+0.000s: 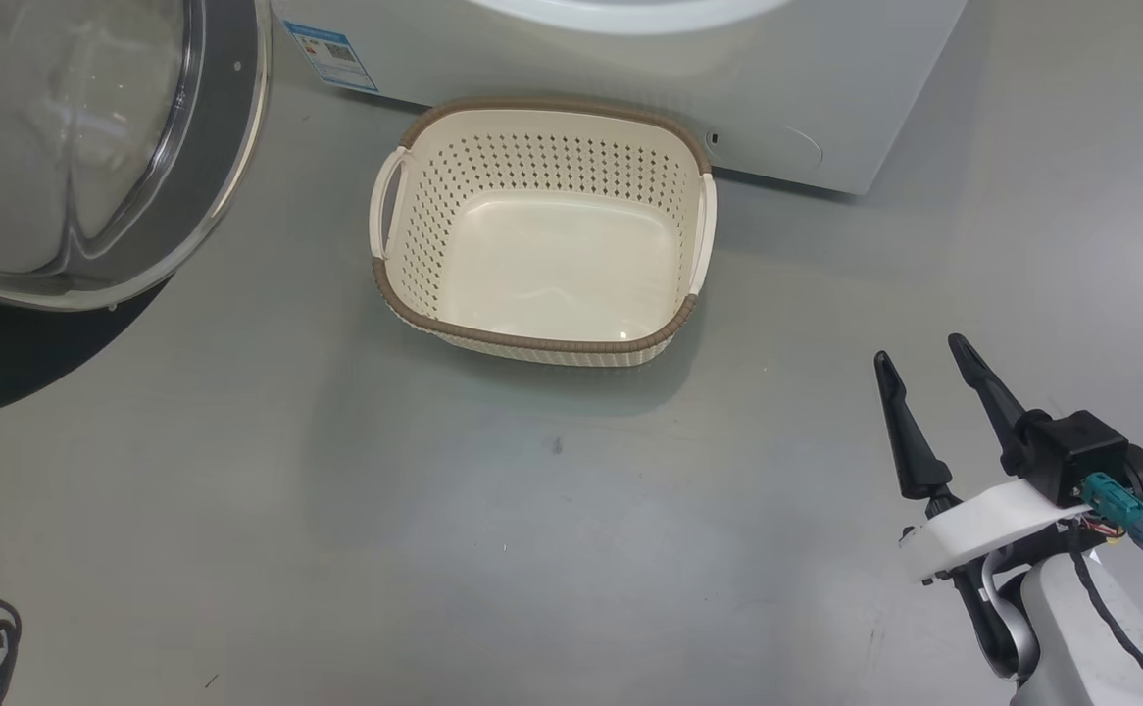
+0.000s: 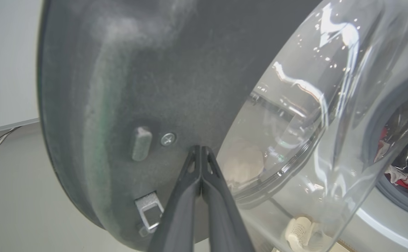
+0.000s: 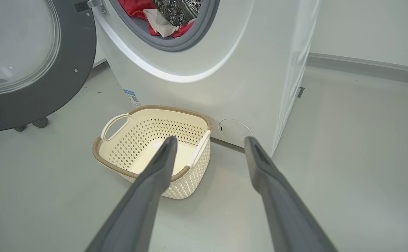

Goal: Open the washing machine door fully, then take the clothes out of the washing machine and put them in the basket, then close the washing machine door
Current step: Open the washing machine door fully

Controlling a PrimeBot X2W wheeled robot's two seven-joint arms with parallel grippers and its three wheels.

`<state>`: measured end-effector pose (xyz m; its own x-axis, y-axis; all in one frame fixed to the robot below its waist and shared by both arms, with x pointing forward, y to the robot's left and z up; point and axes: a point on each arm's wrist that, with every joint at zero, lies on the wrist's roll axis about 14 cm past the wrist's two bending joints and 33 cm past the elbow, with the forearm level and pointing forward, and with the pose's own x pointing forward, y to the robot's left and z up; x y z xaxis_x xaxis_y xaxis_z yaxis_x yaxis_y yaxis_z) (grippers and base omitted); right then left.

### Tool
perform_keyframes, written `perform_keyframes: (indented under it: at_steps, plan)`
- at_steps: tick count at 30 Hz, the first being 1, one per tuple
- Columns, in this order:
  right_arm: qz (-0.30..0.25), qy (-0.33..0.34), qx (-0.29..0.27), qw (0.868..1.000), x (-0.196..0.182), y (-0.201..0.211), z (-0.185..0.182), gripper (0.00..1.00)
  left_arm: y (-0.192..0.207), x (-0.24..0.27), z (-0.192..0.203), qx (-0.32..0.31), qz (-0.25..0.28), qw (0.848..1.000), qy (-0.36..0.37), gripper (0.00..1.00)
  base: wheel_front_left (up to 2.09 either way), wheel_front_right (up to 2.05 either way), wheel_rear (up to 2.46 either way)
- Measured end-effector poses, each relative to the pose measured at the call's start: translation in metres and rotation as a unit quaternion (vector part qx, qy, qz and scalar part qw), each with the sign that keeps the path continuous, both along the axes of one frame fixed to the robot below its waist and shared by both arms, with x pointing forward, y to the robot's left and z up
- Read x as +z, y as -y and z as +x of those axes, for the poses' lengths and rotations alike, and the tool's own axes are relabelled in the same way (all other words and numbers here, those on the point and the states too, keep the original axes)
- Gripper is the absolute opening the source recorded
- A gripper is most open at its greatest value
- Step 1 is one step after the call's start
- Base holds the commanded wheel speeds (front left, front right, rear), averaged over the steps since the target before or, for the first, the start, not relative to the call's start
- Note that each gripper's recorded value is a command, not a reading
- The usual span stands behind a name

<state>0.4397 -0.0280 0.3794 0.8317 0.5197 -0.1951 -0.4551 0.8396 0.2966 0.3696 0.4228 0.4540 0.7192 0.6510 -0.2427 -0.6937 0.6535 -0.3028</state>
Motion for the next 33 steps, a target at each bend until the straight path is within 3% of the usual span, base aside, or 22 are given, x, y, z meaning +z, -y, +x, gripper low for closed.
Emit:
perform_keyframes:
  at_steps: [21, 30, 33]
  plan:
    - [-0.004, 0.001, 0.005, 1.000, 0.004, -0.003, -0.005, 1.00, 0.002, 0.001, 0.002, -0.002, 0.018, 1.000, -0.001, 0.00, 0.00, 0.00, 0.00]
    - [0.010, 0.012, -0.003, 1.000, 0.022, -0.006, -0.010, 1.00, 0.023, 0.014, 0.014, -0.051, 0.038, 0.998, 0.011, 0.00, 0.00, 0.00, 0.00]
    - [0.014, 0.017, -0.008, 1.000, 0.030, -0.006, -0.013, 1.00, 0.044, 0.020, 0.023, -0.106, 0.067, 0.992, 0.005, 0.00, 0.00, 0.00, 0.00]
